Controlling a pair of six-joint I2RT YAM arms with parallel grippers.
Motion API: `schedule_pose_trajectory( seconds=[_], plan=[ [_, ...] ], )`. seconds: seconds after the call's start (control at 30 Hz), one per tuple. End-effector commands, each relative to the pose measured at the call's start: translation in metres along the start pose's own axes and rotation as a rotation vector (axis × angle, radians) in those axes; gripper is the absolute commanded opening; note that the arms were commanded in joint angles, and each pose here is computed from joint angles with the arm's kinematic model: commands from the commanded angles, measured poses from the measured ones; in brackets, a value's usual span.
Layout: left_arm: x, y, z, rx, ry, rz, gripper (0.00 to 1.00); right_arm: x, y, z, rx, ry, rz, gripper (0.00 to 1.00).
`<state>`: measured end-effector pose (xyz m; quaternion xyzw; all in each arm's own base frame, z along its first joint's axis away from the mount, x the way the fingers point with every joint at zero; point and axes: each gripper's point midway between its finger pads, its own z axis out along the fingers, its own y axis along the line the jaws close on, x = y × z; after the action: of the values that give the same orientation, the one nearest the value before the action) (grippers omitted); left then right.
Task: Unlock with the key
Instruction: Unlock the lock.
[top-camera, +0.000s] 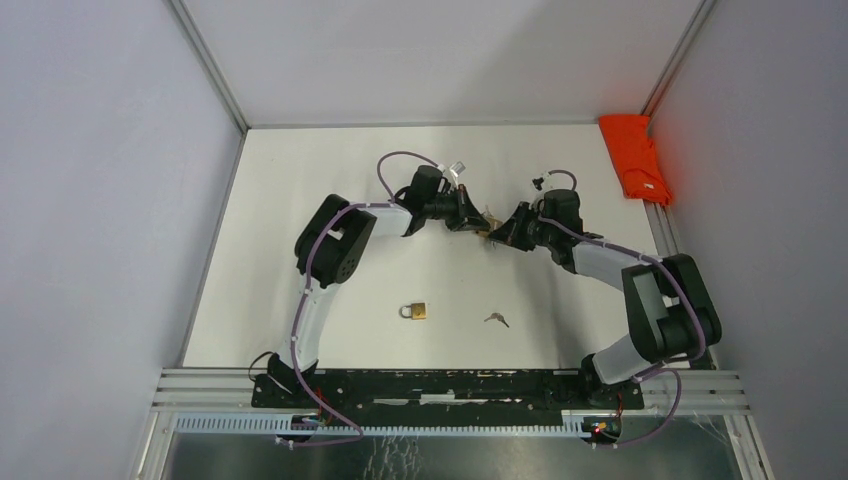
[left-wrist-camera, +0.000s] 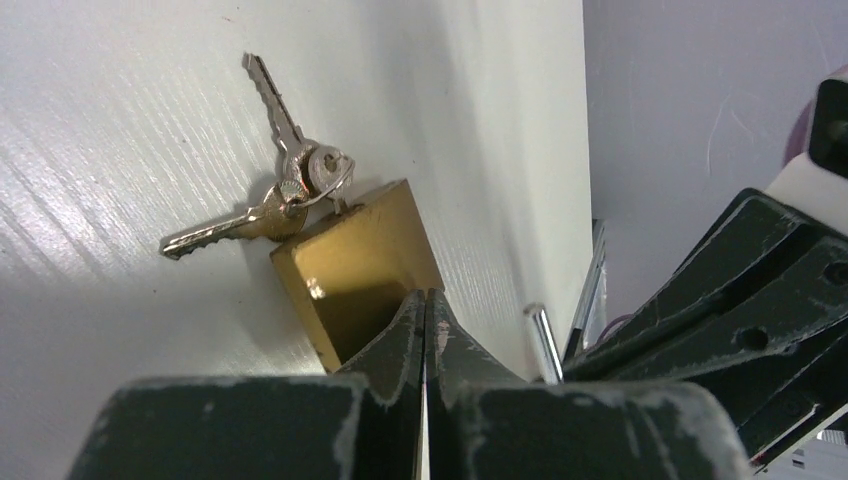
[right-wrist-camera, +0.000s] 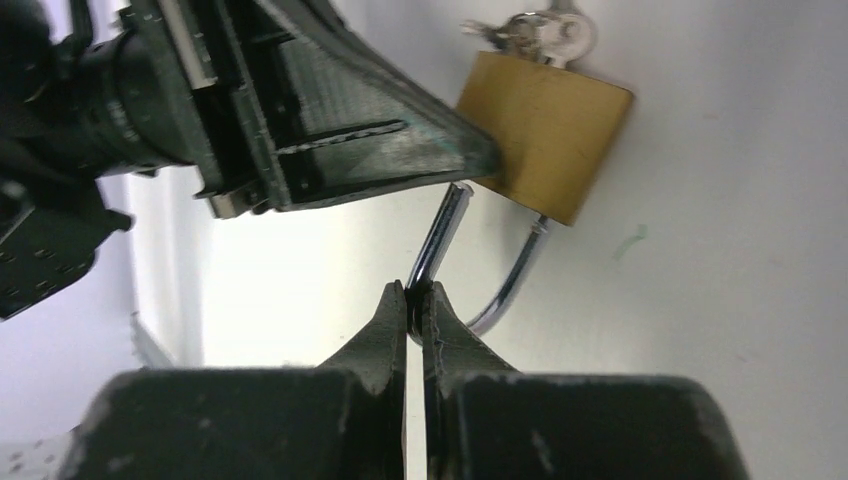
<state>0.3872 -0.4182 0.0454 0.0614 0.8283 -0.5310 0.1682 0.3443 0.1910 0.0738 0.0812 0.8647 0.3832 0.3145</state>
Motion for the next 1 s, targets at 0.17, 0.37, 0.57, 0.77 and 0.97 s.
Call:
schedule_pose_trajectory(
  seconds=[0.17,0.37,0.57,0.77,0.97],
  plan=[
    [0.015,0.02,-0.007,-0.087,0.028,-0.002,0.02,-0.016,-0.077,-0.042,0.492,-0.041,-0.06,0.0],
    [0.018,0.022,-0.008,-0.089,0.035,-0.003,0.02,-0.008,-0.105,-0.048,0.585,-0.002,-0.029,0.0],
    [0.018,0.016,-0.013,-0.089,0.036,0.018,0.02,0.002,-0.128,-0.05,0.688,0.075,-0.012,0.11],
    [0.006,0.004,-0.029,-0.15,0.008,0.091,0.02,0.002,-0.141,-0.054,0.766,0.134,-0.052,0.24],
    [-0.019,-0.019,-0.06,-0.262,-0.073,0.185,0.02,-0.035,-0.117,-0.059,0.746,0.035,-0.13,0.29]
  ],
)
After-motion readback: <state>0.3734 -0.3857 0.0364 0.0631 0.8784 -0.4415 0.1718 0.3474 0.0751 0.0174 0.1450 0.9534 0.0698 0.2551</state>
